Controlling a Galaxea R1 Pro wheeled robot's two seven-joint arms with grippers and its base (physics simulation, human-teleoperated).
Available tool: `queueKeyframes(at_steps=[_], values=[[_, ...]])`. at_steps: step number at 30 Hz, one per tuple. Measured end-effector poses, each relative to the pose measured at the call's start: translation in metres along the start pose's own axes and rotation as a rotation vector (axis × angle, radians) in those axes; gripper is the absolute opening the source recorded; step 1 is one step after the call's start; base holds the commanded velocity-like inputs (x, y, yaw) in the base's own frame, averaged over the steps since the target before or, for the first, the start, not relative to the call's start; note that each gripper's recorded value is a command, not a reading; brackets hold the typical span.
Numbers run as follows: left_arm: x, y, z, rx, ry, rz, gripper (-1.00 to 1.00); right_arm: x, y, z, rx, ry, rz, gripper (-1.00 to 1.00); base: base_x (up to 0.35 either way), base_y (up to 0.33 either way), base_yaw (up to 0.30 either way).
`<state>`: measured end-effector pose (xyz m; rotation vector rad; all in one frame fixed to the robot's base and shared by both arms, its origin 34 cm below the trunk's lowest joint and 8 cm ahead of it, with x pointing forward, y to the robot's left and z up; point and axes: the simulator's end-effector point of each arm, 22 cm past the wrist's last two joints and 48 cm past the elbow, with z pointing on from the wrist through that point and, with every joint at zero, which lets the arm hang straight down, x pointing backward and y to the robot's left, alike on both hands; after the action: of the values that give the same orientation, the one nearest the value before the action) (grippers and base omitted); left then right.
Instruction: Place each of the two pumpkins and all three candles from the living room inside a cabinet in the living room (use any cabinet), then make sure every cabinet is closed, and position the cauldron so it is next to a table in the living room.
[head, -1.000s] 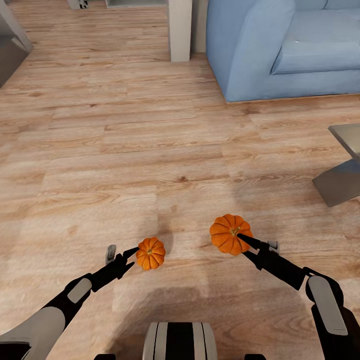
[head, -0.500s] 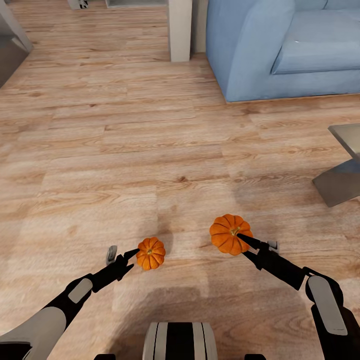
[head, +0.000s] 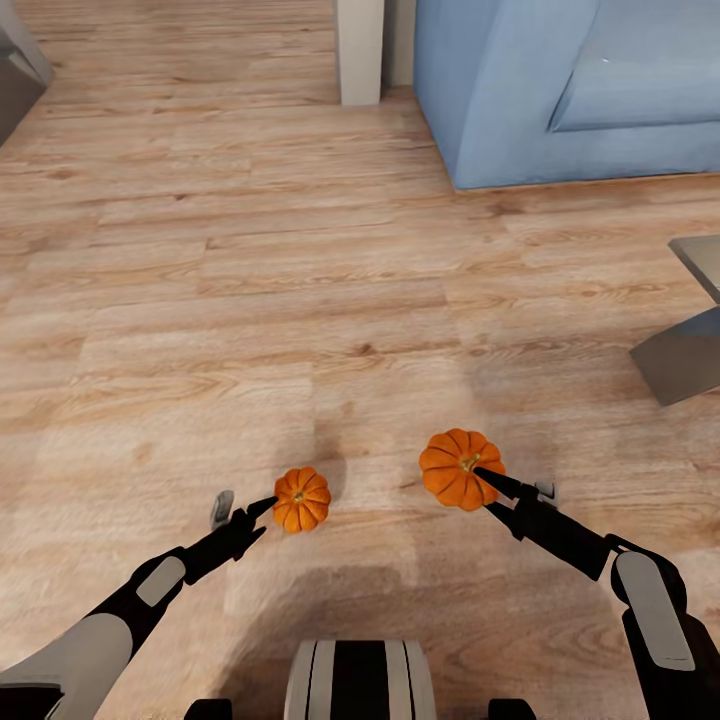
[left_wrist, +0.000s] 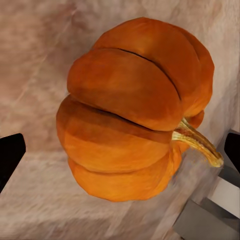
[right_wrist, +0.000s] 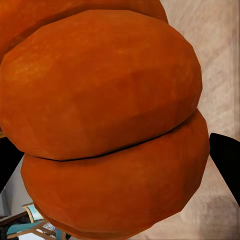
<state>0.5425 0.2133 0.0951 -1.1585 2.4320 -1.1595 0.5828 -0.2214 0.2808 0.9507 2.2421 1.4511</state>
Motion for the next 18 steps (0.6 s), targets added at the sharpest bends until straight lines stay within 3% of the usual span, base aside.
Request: queueKeyframes(at_steps=[15, 18], values=[[0.011, 0.035, 0.007, -0.044, 0.016, -0.024, 1.0, 0.011, -0.031, 0.01, 0.036, 0.03, 0.038, -1.0, 0.0, 0.0, 0.0], [0.01, 0.035, 0.008, -0.033, 0.01, -0.05, 1.0, 0.013, -0.035, 0.011, 0.042, 0.035, 0.042, -1.0, 0.0, 0.0, 0.0]])
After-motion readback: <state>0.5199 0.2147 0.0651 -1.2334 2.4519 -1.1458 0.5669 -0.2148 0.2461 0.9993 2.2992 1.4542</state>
